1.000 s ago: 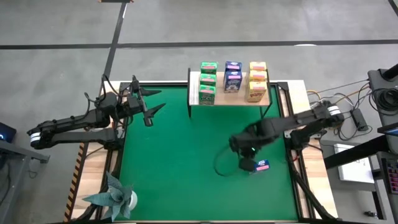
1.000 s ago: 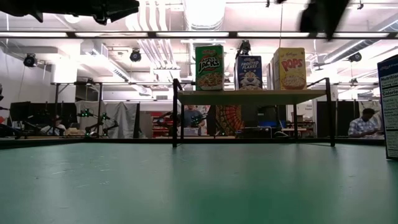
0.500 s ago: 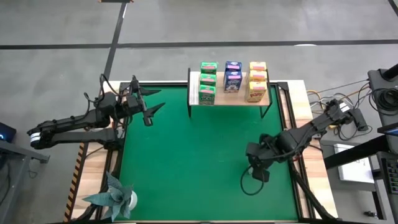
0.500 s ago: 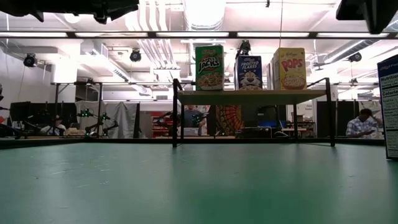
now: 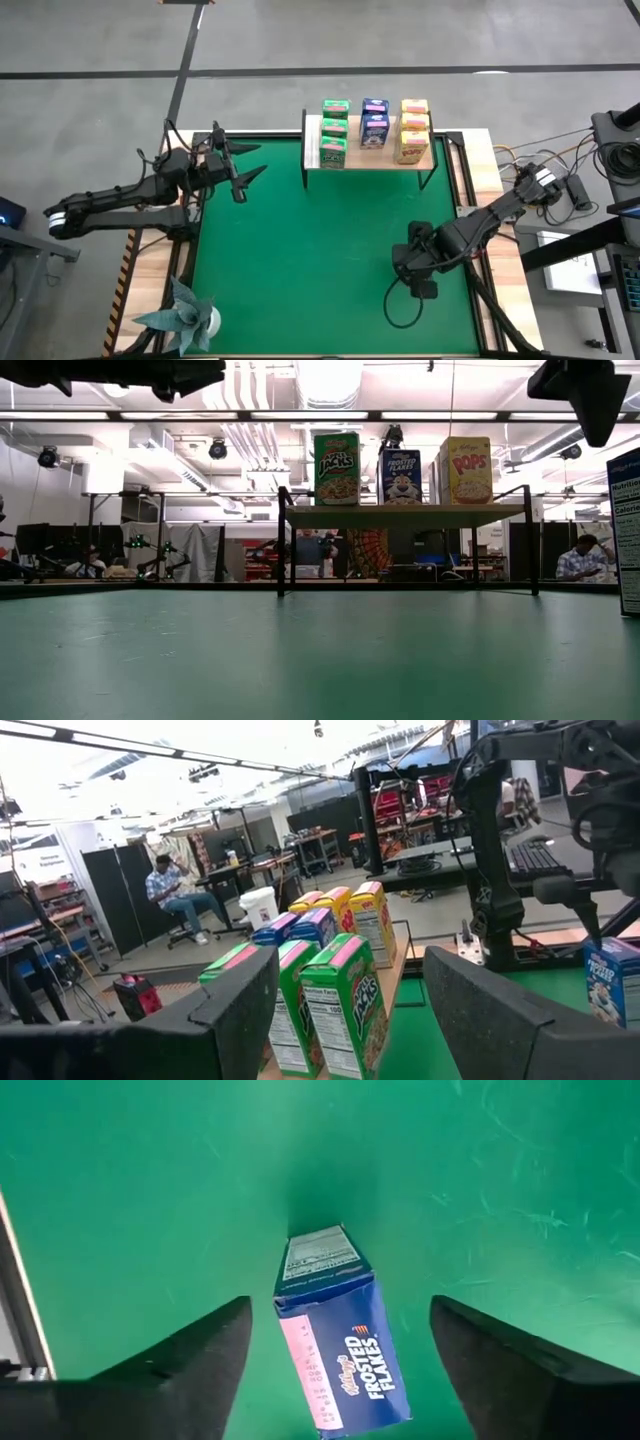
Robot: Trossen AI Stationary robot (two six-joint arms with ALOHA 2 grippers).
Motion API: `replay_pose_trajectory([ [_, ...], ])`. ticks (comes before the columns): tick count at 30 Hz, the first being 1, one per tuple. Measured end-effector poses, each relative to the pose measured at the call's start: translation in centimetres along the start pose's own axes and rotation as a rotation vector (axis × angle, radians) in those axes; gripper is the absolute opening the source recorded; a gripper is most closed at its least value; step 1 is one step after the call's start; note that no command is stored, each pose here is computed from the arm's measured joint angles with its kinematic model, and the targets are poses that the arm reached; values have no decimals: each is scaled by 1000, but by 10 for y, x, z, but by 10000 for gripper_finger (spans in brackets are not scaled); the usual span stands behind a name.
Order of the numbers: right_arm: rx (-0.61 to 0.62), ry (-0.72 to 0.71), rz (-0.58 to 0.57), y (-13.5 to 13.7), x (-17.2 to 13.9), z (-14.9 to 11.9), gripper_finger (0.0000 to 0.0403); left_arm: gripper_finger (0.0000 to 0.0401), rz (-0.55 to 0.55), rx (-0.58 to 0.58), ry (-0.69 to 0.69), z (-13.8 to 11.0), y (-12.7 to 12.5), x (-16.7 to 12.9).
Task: Stack cereal on shelf
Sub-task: Put the blue cereal box on the shelf aligned with the other blue cereal box
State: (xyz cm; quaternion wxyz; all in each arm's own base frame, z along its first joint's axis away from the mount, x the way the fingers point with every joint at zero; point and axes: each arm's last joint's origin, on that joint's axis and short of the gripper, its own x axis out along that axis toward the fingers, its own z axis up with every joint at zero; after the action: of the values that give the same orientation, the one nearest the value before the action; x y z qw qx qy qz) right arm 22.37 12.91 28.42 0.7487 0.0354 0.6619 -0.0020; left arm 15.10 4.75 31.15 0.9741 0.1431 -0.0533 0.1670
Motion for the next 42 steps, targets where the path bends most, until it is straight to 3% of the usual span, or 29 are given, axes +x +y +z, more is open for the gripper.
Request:
replay_pose_trajectory([
  [6, -7, 55, -35, 1, 8, 1, 322, 233, 0, 0, 2, 0, 0, 1],
  [17, -106, 162, -97, 13, 29, 1, 309, 233, 1, 0, -2, 0, 0, 1],
  [32, -119, 200, -121, 15, 41, 6, 213, 233, -1, -16, 2, 0, 0, 1],
  [42, -118, 199, -120, 15, 41, 6, 189, 233, -2, -22, 5, -1, 0, 1],
])
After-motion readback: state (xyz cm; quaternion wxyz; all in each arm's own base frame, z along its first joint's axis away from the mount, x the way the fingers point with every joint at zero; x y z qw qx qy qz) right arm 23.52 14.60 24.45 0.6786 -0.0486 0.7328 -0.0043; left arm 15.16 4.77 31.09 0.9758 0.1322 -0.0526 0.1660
